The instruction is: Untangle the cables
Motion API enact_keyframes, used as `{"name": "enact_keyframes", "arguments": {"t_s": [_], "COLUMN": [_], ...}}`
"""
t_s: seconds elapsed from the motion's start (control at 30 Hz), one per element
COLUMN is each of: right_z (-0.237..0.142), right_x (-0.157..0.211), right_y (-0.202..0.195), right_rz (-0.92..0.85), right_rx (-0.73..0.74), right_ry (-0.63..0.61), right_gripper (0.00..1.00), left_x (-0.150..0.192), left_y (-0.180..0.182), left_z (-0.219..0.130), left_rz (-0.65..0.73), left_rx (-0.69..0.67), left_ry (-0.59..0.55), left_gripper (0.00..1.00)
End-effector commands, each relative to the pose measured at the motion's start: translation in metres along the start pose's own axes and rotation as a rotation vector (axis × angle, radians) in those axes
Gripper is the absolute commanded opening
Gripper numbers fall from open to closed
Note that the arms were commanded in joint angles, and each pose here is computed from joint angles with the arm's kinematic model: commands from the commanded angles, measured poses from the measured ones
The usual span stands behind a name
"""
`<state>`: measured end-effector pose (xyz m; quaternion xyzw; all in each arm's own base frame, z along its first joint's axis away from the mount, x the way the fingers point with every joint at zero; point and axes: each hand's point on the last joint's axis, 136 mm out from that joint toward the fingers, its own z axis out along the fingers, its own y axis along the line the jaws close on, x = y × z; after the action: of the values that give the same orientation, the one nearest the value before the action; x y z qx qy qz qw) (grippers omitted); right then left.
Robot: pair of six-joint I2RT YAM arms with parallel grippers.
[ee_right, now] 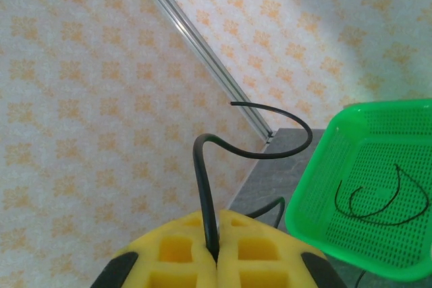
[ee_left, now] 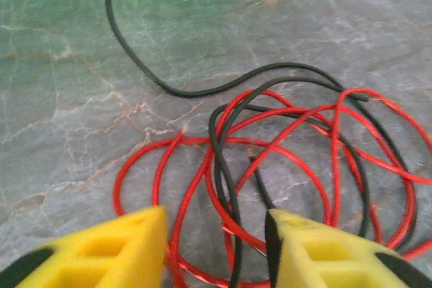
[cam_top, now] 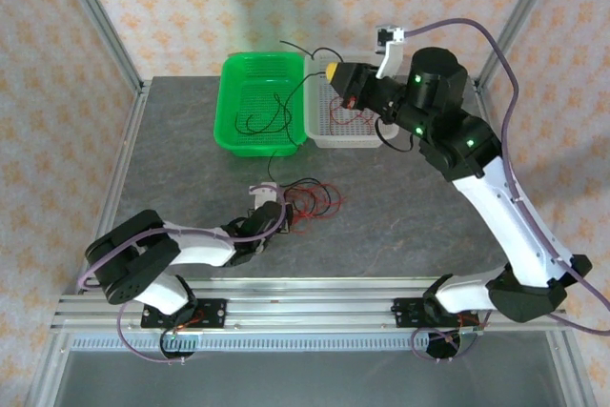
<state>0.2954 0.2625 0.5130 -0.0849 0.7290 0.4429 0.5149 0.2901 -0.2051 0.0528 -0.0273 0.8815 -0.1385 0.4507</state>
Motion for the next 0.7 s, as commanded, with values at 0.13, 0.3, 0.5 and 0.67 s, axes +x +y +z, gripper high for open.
{"name": "enact_keyframes", "arguments": {"t_s": [0.13,0.3,0.5,0.67], "right_z": [0.027,0.065,0.108,0.146], "right_x": [-0.021,-0.016,-0.005,0.013], "right_y": [-0.007,-0.025,-0.051,-0.081], "right_rz": [-0.209,-0.333,-0.382,-0.390], "right_rx": [0.022,0.061,0.107,0.170], "right_ry": [-0.098,-0.101,-0.107,-0.090], "right_gripper": [0.00,0.00,0.00,0.00], "left_x": [-0.061,-0.099,-0.119,-0.127], "left_y": [-0.047,-0.051,-0.049,-0.055], "left_z": [-0.051,-0.089,-0.122,-0.137], "left_rz": [0.016,-0.001,-0.037,-0.069], "left_rx": [0.193,0.234,0.298,0.367], "left_ry": [-0.119,-0.201,-0.264,-0.282], "left_gripper": [0.67,0.74,0.99,0.99]}}
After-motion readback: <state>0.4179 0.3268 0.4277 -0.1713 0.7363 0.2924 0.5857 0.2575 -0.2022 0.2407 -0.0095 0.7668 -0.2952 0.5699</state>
